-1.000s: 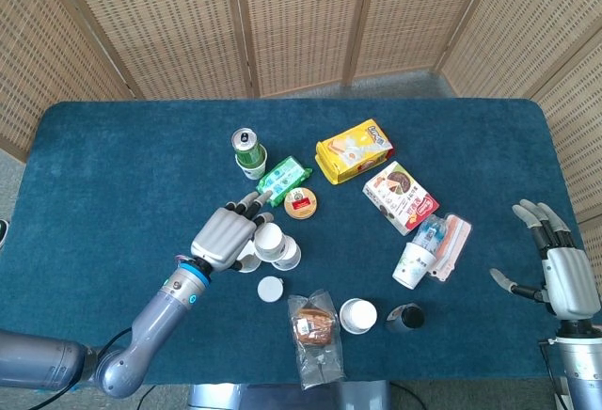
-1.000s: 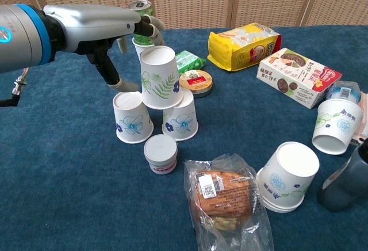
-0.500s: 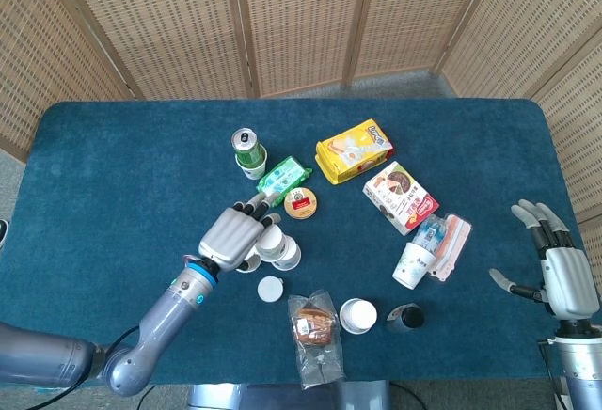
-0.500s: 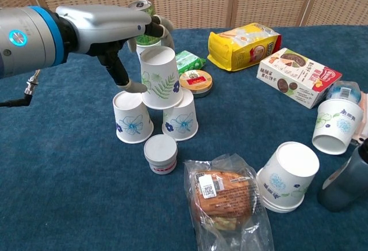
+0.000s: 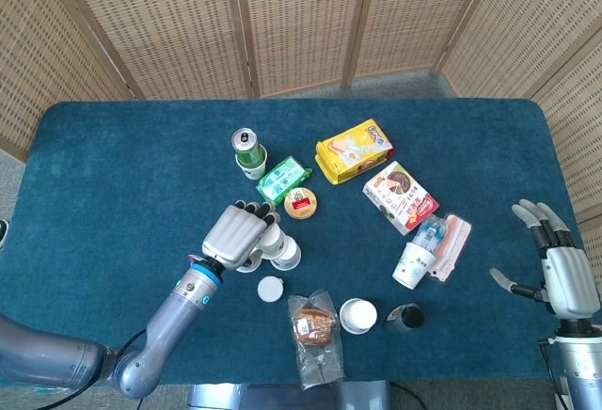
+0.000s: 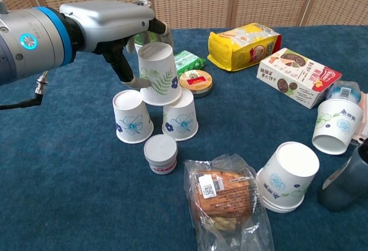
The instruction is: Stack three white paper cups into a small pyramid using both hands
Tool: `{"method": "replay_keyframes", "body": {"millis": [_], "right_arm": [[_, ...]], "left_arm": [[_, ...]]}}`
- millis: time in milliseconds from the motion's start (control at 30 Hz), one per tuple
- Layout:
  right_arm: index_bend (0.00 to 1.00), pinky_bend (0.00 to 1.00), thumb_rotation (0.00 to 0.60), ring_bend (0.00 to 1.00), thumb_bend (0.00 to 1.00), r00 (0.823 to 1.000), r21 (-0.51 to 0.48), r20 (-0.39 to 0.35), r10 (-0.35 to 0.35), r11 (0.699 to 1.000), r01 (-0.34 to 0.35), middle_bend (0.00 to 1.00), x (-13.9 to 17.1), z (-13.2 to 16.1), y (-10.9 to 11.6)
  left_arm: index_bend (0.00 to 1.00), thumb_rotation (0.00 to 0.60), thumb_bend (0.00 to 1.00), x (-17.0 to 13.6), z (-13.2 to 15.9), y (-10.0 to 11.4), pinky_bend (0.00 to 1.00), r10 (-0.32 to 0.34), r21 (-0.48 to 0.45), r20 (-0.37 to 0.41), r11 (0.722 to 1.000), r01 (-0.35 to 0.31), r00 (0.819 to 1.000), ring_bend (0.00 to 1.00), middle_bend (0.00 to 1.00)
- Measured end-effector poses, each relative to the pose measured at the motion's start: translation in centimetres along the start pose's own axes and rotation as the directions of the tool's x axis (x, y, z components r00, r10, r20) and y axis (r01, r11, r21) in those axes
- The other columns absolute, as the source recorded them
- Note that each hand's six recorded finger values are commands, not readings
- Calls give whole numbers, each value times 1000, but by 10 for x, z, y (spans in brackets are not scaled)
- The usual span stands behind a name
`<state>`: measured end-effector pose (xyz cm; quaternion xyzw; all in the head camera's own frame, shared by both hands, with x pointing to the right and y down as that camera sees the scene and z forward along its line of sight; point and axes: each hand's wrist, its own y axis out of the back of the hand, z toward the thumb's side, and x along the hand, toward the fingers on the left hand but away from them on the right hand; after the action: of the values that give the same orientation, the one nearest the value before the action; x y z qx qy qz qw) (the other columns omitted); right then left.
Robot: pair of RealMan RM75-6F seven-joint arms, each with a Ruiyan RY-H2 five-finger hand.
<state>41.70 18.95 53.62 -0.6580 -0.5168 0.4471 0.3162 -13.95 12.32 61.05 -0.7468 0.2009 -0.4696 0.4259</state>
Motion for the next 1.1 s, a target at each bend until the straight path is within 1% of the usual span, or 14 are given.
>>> {"method": "replay_keyframes", "body": {"millis": [400, 500, 700, 867, 1067, 1100], "right_arm": [[130, 135, 600, 36, 200, 1000, 3, -1, 1, 1000, -1, 105, 0, 1, 0], [130, 134, 600, 37, 201, 1000, 3, -3, 1, 1000, -1, 105, 0, 2, -1], [131, 134, 600, 36, 201, 1000, 2, -2, 0, 1000, 0, 105, 1, 2, 0], [130, 135, 600, 36, 200, 1000, 1, -1, -1, 1000, 1, 105, 0, 1, 0], [130, 134, 600, 37, 201, 1000, -6, -1, -2, 1000, 2, 105, 0, 1, 1], [130, 134, 600, 37, 201, 1000, -6, -1, -3, 1000, 3, 105, 0, 1, 1]], "left_arm": [[324, 600, 327, -11, -14, 10, 371, 8, -37, -18, 999, -8, 1000, 330, 278], [325, 600, 328, -14, -18, 8, 371, -6, -42, -21, 999, 5, 1000, 330, 278], [324, 600, 326, -15, -16, 0, 371, -28, -44, -9, 999, 27, 1000, 330, 278], [321, 600, 325, -14, -12, -1, 370, -26, -34, -4, 999, 26, 1000, 326, 274], [313, 600, 324, -12, -7, -3, 367, -16, -17, 0, 1000, 16, 1000, 291, 259], [310, 600, 323, -12, -7, -3, 363, -18, -18, -1, 1000, 18, 1000, 271, 246]]}}
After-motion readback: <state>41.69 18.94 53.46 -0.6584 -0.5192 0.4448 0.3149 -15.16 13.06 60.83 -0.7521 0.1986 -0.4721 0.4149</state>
